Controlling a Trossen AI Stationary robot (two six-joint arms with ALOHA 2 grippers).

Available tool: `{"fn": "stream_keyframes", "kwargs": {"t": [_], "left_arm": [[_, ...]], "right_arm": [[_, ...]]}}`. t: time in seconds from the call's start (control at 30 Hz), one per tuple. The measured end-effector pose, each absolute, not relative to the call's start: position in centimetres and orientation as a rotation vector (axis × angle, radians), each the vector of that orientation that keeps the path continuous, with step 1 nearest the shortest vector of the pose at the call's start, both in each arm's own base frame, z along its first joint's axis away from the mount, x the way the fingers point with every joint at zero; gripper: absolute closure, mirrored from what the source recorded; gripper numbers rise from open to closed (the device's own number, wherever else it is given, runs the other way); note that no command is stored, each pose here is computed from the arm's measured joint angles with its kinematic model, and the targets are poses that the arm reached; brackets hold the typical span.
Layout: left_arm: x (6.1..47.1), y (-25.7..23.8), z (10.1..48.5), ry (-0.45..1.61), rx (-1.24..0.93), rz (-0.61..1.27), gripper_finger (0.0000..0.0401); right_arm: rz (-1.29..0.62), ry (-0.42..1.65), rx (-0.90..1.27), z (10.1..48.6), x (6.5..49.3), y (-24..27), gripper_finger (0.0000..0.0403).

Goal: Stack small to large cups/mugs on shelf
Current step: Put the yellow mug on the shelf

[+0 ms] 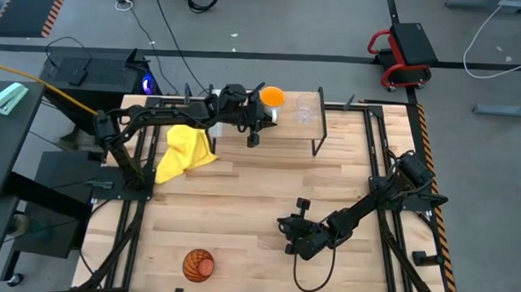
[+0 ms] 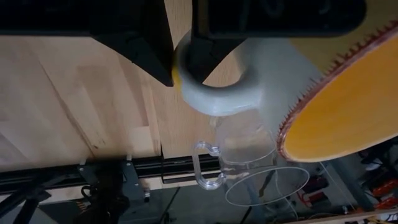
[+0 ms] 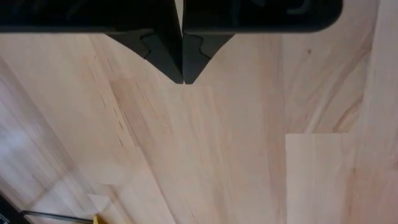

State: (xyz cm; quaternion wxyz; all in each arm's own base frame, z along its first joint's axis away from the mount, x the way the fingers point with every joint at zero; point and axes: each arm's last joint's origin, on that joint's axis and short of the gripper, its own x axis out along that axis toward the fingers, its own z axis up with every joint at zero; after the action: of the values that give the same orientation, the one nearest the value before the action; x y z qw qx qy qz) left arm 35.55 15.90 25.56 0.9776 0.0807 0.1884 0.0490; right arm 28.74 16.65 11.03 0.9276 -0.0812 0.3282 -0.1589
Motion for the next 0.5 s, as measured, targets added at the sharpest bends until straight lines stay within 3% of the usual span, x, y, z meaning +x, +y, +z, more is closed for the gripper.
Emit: {"fn": "stream_keyframes", "kwargs": {"t": [0.3,0.5], "left_arm": [[35.44,16.05,25.54,0.393,0.123,0.133,0.0358],[35.11,16.23,24.94,0.452,0.079,0.150,0.0301]], "right_arm": [[-0.326,0.672,-0.166,11.03,28.74,16.65,0.0398],[-0.326,0.672,-0.165,11.03,28.75,16.65,0.0398]]}}
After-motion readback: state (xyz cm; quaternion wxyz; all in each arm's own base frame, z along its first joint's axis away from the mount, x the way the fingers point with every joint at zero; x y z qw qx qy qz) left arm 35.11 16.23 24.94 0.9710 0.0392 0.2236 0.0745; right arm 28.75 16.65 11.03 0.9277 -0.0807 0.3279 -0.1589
